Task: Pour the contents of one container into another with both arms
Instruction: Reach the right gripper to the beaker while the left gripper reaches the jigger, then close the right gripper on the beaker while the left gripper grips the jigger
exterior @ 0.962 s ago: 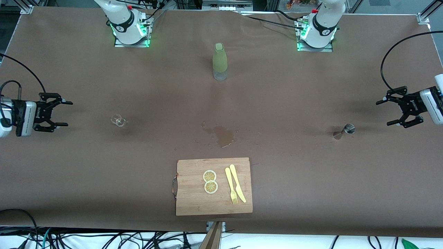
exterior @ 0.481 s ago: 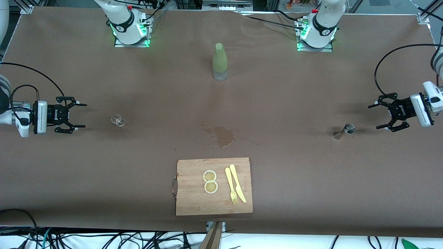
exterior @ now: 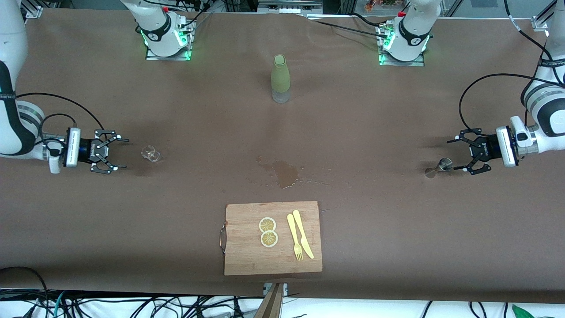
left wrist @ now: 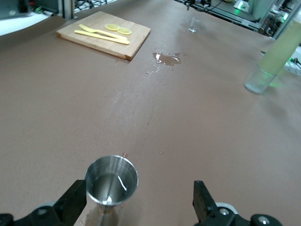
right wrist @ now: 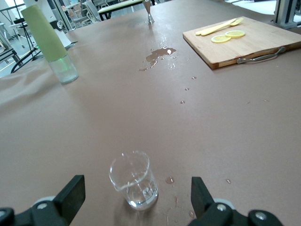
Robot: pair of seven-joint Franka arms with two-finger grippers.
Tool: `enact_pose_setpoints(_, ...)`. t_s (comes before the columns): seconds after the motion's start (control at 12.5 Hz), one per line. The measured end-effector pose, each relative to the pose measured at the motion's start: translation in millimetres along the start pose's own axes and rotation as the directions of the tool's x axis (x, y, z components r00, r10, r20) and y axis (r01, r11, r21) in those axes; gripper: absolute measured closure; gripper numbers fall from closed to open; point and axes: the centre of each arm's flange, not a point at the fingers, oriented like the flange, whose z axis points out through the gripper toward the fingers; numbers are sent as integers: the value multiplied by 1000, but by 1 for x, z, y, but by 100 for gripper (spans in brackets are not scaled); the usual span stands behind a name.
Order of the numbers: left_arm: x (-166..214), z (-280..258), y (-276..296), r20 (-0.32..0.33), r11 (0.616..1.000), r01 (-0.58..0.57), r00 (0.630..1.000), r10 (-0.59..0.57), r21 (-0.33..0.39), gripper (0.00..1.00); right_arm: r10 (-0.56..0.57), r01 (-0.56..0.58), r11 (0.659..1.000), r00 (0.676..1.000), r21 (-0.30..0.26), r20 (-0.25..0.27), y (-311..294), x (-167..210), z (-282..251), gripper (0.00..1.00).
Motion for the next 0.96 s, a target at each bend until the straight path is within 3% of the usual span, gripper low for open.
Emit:
enact_pose_setpoints(0.32, -9, -4, -4, -2, 992, -127, 992, 127, 11, 0, -71, 71, 997, 996, -5, -61, -1, -37, 26, 0)
enact_pose_setpoints(0.96, -51, 6, -22, -111, 970, -217, 967, 229, 113, 0, -125, 128, 991, 988, 32, -92, -2, -53, 59, 0)
